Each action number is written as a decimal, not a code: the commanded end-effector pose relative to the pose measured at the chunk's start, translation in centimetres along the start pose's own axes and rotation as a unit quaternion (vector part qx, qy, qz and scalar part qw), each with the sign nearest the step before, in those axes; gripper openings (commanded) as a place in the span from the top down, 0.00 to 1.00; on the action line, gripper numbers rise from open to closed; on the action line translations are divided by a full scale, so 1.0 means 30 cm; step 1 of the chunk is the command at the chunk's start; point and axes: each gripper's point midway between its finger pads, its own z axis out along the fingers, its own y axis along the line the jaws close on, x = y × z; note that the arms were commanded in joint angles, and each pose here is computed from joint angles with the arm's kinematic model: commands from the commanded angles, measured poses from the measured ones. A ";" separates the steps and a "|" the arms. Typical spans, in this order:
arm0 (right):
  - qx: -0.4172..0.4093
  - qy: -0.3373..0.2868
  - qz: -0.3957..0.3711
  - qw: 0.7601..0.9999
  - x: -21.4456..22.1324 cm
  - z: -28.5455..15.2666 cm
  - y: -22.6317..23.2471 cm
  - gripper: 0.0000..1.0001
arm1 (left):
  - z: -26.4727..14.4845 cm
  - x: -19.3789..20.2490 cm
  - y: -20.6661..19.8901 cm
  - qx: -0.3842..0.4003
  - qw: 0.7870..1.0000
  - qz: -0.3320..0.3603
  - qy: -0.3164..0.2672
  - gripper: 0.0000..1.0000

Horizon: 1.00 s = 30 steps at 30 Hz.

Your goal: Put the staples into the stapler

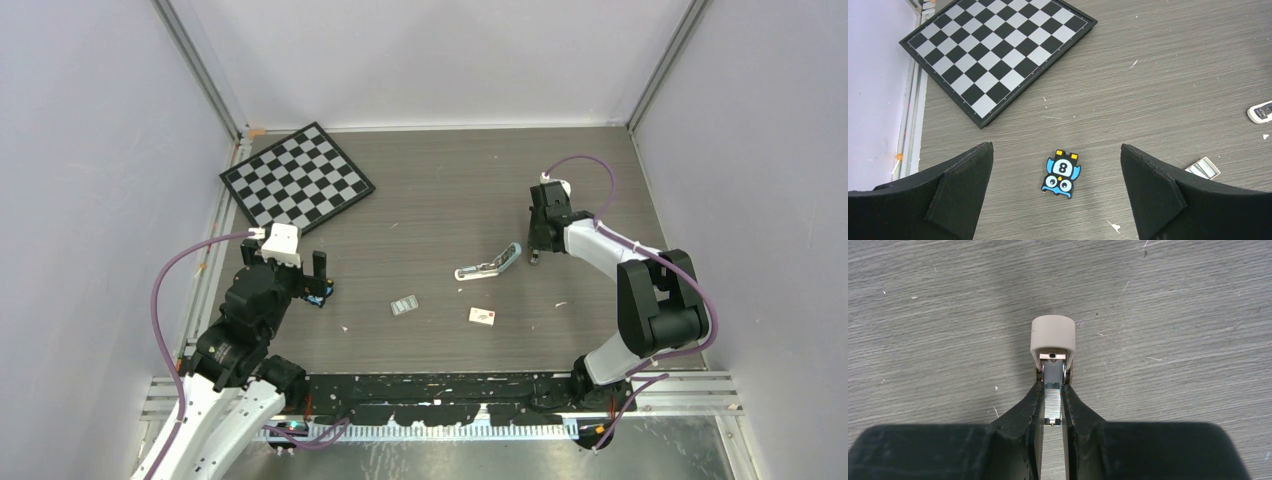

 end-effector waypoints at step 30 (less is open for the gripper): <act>0.005 -0.006 0.001 1.000 -0.012 0.000 -0.010 0.80 | 0.002 -0.040 -0.007 0.004 1.000 -0.011 -0.023 0.00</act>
